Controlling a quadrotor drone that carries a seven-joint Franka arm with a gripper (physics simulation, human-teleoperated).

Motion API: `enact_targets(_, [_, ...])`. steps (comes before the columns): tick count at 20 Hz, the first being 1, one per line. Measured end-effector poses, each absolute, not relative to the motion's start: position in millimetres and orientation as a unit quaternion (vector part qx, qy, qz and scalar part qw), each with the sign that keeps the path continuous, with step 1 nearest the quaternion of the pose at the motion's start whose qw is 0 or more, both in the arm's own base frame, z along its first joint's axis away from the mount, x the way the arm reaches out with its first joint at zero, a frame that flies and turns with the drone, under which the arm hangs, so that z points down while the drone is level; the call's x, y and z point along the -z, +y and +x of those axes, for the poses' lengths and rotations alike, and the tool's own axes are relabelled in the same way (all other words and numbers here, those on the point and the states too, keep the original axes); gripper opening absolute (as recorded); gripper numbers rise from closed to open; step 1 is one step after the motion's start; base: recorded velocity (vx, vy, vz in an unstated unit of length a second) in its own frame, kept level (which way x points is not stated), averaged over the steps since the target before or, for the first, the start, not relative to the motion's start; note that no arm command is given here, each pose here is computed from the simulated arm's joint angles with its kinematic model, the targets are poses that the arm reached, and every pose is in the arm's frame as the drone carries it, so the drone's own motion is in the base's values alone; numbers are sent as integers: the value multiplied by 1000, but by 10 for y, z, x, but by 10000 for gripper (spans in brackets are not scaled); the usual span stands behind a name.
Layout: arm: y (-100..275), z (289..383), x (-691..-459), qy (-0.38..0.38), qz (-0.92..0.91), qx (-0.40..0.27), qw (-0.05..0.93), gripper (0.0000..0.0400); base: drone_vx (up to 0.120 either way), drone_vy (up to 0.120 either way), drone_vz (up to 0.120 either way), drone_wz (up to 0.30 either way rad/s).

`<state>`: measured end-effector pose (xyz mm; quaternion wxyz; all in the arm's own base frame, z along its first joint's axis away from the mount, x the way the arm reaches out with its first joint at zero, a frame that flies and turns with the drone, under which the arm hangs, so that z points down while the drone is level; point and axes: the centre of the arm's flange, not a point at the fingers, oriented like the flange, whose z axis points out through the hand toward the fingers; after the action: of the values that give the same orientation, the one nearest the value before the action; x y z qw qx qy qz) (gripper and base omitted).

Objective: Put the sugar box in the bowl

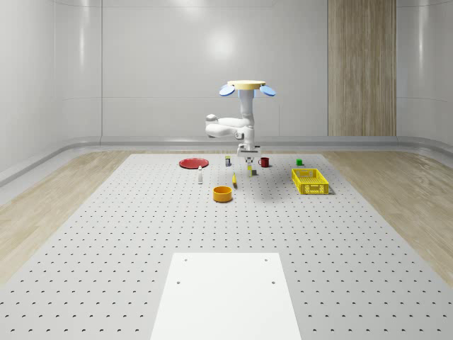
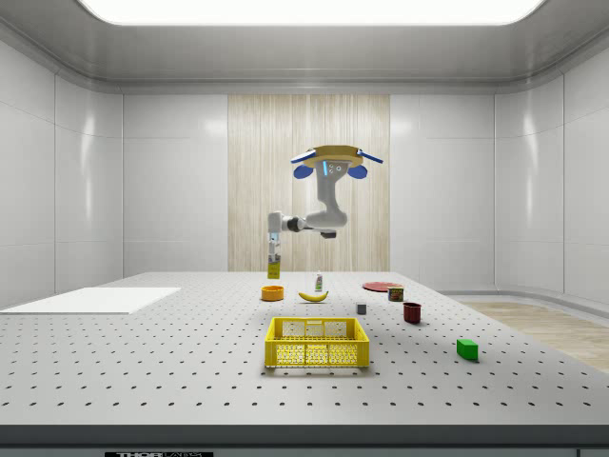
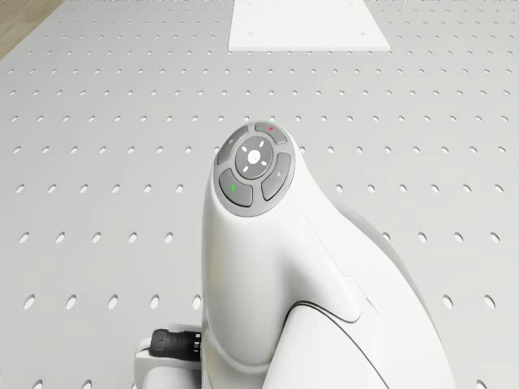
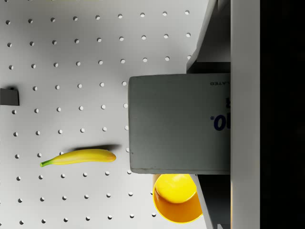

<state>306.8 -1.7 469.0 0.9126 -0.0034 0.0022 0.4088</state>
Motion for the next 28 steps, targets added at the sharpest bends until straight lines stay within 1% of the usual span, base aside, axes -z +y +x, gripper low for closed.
enact_targets(5, [-17, 3068, -4690, 2, -3, -409, 913, 167, 112, -120, 0, 0])
enact_targets(10, [-17, 3068, -4690, 2, -3, -409, 913, 167, 0, -120, 0, 0])
enact_targets(13, [-17, 3068, -4690, 2, -3, -409, 913, 167, 80, -120, 0, 0])
enact_targets(19, [-17, 3068, -4690, 2, -3, -409, 913, 167, 0, -120, 0, 0])
enact_targets(22, [-17, 3068, -4690, 2, -3, -409, 913, 167, 0, -120, -67, 0])
enact_targets(26, [-17, 3068, -4690, 2, -3, -409, 912, 167, 0, -120, -10, 0])
enact_targets(28, [-17, 3068, -4690, 2, -3, -409, 912, 167, -120, -120, 0, 0])
